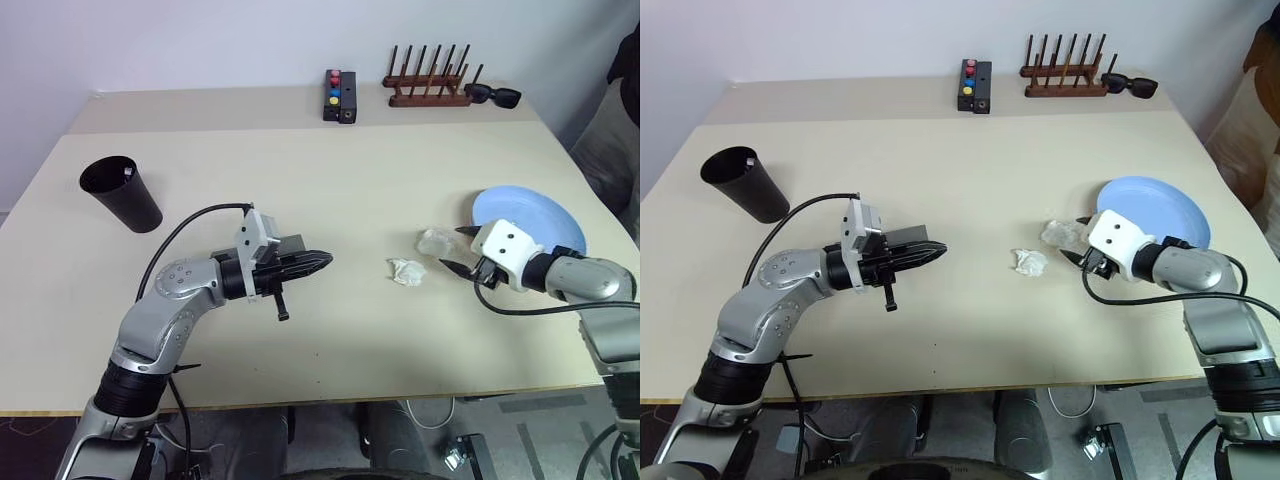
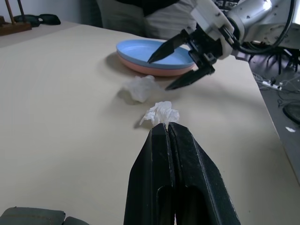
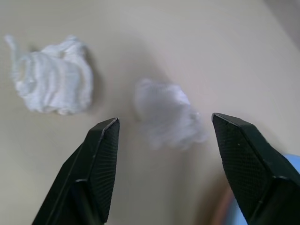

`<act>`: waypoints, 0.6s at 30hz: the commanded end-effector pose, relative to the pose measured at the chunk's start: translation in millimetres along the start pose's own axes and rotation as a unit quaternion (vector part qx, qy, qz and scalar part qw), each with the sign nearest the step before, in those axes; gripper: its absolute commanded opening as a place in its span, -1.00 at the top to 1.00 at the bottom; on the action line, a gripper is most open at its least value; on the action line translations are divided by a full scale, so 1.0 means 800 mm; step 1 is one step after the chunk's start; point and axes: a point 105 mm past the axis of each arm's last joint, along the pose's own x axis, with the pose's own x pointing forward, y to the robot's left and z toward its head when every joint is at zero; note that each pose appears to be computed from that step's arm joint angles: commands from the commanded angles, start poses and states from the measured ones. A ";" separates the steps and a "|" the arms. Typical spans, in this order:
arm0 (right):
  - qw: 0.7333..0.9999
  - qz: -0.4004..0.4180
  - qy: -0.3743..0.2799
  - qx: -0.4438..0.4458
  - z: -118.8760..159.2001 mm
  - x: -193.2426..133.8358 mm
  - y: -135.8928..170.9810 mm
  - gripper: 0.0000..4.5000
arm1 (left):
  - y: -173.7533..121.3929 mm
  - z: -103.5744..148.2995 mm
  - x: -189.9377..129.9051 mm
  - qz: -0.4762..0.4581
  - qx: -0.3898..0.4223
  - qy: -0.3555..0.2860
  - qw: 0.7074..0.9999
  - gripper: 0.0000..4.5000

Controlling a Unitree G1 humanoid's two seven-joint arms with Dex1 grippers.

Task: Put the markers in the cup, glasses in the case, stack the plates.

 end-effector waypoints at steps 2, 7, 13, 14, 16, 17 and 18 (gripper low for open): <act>1.000 -0.011 -0.010 -0.015 0.006 0.016 -0.003 -0.46 | -0.001 0.013 -0.004 0.003 0.024 -0.013 1.000 1.00; 0.999 -0.032 -0.013 -0.022 0.001 0.036 -0.006 -0.36 | -0.001 0.013 -0.004 0.005 0.025 -0.014 1.000 1.00; 0.998 -0.053 -0.003 -0.032 -0.006 0.041 -0.014 0.83 | 0.000 0.015 -0.005 0.009 0.024 -0.021 0.999 1.00; 0.998 -0.057 -0.002 -0.035 -0.006 0.040 -0.016 0.99 | 0.000 0.016 -0.005 0.009 0.024 -0.022 0.999 1.00; 0.997 -0.062 0.000 -0.039 -0.007 0.039 -0.019 0.99 | 0.000 0.016 -0.005 0.009 0.024 -0.022 0.999 1.00; 0.997 -0.066 -0.003 -0.044 -0.004 0.037 -0.022 0.99 | 0.000 0.016 -0.005 0.009 0.025 -0.022 0.999 1.00; 0.996 -0.071 -0.008 -0.047 0.000 0.035 -0.025 0.99 | 0.000 0.016 -0.005 0.009 0.025 -0.022 0.999 1.00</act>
